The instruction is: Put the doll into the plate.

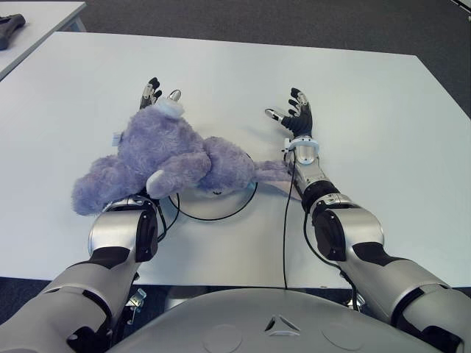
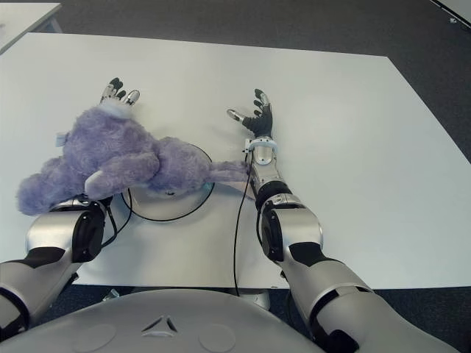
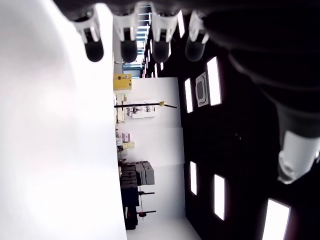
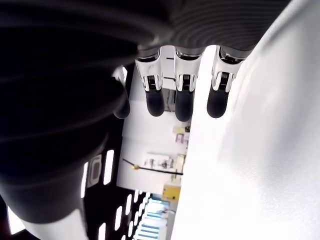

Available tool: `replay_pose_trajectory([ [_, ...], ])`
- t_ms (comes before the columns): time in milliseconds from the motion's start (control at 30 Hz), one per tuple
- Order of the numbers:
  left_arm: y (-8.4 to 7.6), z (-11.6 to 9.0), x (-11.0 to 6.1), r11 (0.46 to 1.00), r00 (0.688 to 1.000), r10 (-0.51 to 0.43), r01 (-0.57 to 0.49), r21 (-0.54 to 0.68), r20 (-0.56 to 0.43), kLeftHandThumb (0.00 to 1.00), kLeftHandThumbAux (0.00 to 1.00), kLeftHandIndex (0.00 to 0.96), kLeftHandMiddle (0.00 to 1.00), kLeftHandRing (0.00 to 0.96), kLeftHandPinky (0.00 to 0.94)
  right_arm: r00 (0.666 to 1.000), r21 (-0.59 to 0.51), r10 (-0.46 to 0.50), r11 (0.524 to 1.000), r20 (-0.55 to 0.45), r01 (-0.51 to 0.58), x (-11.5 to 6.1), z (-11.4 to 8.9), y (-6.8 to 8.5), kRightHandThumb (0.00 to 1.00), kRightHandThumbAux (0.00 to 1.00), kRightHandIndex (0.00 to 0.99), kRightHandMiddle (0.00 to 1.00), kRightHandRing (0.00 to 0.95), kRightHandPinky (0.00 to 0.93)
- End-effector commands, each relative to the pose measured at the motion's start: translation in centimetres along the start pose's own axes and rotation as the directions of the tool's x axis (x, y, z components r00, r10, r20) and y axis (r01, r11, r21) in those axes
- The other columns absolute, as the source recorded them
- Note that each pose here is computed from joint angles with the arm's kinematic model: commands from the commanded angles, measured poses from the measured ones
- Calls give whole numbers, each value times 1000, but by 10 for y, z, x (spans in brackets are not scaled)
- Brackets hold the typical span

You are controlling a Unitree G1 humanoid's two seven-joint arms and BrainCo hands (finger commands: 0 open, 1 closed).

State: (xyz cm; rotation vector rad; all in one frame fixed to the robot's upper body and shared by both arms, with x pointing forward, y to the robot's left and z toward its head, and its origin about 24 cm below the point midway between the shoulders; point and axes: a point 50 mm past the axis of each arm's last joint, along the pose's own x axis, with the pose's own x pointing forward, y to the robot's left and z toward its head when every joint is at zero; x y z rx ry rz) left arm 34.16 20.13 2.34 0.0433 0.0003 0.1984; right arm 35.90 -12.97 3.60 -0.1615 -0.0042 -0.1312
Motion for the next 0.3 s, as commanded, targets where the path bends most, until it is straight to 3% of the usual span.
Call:
replay_pose_trajectory([
  [33,6,-107,-82,999,874,27,-12,35,-484,0,572,4,40,7,0,920,-15,40,999,-389,-49,-68,-92,12,0,857,121,121,118,142],
  [300,7,-107,-82,999,874,29,-14,33,-484,0,551,3,46,11,0,918,-14,40,999,-394,-50,-68,-93,12,0,848,118,120,120,144],
])
